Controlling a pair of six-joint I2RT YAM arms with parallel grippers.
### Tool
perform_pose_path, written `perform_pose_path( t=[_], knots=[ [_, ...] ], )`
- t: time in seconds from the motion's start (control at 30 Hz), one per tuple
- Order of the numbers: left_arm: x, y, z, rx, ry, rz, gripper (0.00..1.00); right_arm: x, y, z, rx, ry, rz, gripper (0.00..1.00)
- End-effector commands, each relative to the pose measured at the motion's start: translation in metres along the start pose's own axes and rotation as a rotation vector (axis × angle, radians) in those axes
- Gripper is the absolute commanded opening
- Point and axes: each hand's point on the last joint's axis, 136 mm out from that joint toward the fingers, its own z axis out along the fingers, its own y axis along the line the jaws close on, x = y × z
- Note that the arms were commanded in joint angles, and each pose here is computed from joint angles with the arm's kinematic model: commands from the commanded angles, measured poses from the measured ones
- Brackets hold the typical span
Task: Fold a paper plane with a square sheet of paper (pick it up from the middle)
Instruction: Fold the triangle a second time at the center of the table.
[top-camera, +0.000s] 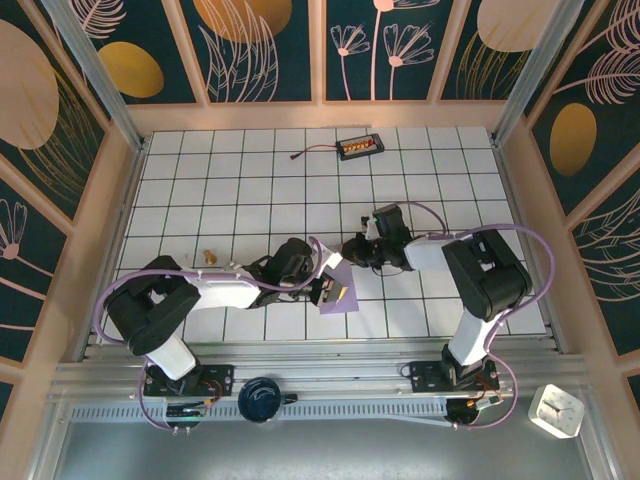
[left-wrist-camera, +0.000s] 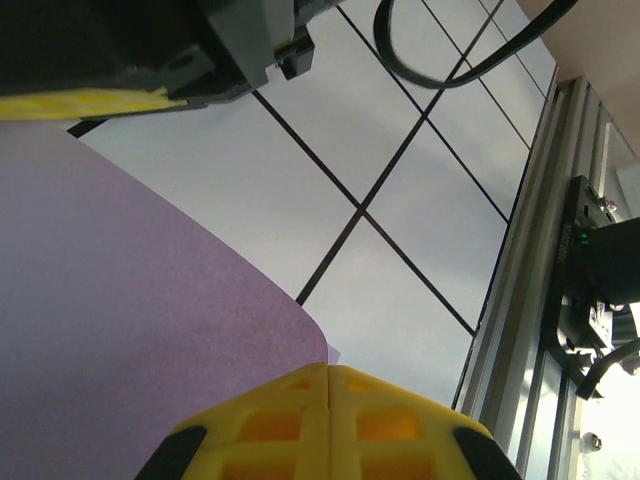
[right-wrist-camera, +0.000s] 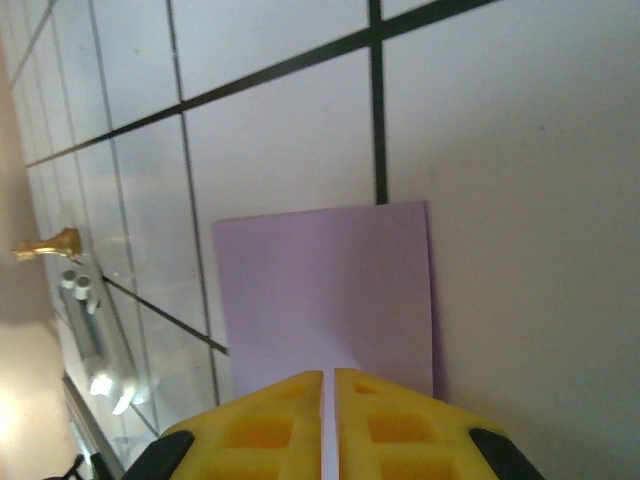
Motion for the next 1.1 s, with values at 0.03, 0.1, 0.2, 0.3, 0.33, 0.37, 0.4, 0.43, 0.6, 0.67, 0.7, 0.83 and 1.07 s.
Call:
perform_pose_path(
  t=[0.03,0.1,0.2,0.3,0.33,0.37,0.4,0.43,0.6,0.67,0.7,0.83,1.07],
  knots=[
    [0.001,0.005,0.001,0.022,-0.006,-0.014,0.0,-0.003,-0.01,0.004,0.038,0.005,-0.054,0.11],
    [0.001,0.009,0.0,0.019,-0.009,-0.021,0.0,-0.001,-0.014,0.005,0.051,0.012,-0.06,0.11],
    [0.001,0.02,-0.001,0.004,-0.012,-0.035,0.0,0.002,-0.02,0.007,0.069,0.024,-0.06,0.11],
    [-0.002,0.028,-0.004,0.0,-0.019,-0.053,0.0,0.003,-0.026,0.008,0.091,0.028,-0.064,0.11],
    [-0.001,0.031,-0.004,-0.006,-0.019,-0.059,0.0,0.005,-0.028,0.009,0.095,0.032,-0.064,0.11],
    [-0.002,0.034,-0.005,-0.008,-0.021,-0.064,0.0,0.006,-0.029,0.009,0.098,0.036,-0.062,0.11],
    [-0.003,0.036,-0.006,-0.011,-0.025,-0.067,0.0,0.007,-0.03,0.009,0.1,0.038,-0.062,0.11],
    [-0.004,0.038,-0.007,-0.015,-0.027,-0.072,0.0,0.007,-0.031,0.01,0.101,0.04,-0.061,0.11],
    [-0.004,0.047,-0.009,-0.039,-0.032,-0.086,0.0,0.01,-0.033,0.011,0.106,0.05,-0.058,0.1],
    [-0.003,0.051,-0.008,-0.054,-0.027,-0.086,0.0,0.01,-0.033,0.012,0.104,0.051,-0.058,0.1],
    [-0.003,0.053,-0.009,-0.061,-0.025,-0.086,0.0,0.011,-0.033,0.012,0.103,0.051,-0.056,0.1],
    [-0.003,0.058,-0.009,-0.096,-0.014,-0.082,0.0,0.012,-0.034,0.014,0.101,0.056,-0.052,0.1],
    [0.003,0.064,-0.01,-0.123,-0.005,-0.086,0.0,0.012,-0.035,0.014,0.104,0.054,-0.05,0.1]
  ],
)
